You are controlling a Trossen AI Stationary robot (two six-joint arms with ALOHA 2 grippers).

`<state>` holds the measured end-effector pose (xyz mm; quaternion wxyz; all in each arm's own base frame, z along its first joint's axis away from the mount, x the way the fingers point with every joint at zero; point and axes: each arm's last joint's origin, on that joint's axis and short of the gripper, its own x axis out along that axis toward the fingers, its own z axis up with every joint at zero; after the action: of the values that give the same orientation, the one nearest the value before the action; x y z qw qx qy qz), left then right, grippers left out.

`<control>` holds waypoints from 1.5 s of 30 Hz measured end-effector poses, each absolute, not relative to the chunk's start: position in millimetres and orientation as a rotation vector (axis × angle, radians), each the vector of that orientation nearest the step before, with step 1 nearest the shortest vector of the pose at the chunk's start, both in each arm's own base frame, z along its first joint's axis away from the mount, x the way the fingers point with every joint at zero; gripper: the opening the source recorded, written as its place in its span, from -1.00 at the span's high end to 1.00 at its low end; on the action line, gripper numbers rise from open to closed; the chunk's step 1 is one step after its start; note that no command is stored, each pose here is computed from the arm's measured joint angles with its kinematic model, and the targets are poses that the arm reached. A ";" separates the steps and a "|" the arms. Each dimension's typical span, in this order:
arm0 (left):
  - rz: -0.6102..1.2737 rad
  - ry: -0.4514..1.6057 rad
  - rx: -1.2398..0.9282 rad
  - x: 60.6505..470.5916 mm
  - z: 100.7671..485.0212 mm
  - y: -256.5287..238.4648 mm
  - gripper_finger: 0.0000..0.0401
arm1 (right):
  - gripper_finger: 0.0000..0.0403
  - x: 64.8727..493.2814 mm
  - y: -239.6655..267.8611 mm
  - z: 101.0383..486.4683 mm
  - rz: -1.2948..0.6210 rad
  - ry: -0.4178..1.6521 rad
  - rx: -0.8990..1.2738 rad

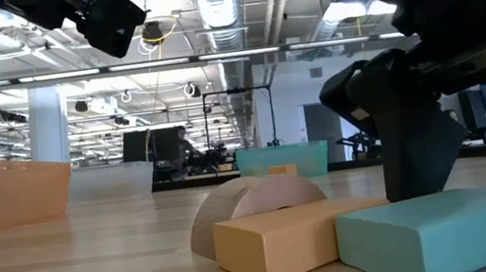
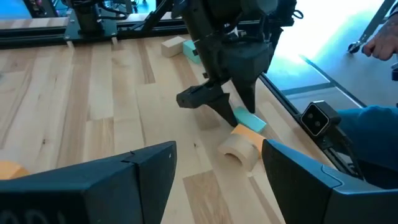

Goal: Sort & place blocks by color
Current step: Put the blue block into the orange bin

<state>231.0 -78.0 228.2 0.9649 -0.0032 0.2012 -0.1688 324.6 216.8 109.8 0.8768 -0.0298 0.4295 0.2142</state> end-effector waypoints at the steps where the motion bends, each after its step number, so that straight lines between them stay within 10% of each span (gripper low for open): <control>1: -0.342 0.408 -0.006 231.0 228.1 -78.0 -0.12 | -0.24 324.5 216.6 109.2 0.445 0.900 -0.064; 12: -0.322 0.462 -0.058 229.3 224.2 -77.3 -0.12 | 0.46 321.3 212.9 131.3 0.412 0.866 -0.050; 25: -0.160 0.409 -0.822 239.4 236.7 -65.6 -0.12 | 0.45 320.3 176.8 211.3 0.054 0.743 -0.432; 45: 0.039 0.413 -0.905 266.8 203.7 -51.1 -0.12 | 0.37 361.3 124.4 216.4 -0.139 0.701 -0.617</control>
<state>266.8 -51.1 203.7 0.8785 -0.4342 0.1982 0.0187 361.3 124.4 216.4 0.8908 -0.2970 0.3374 -0.0670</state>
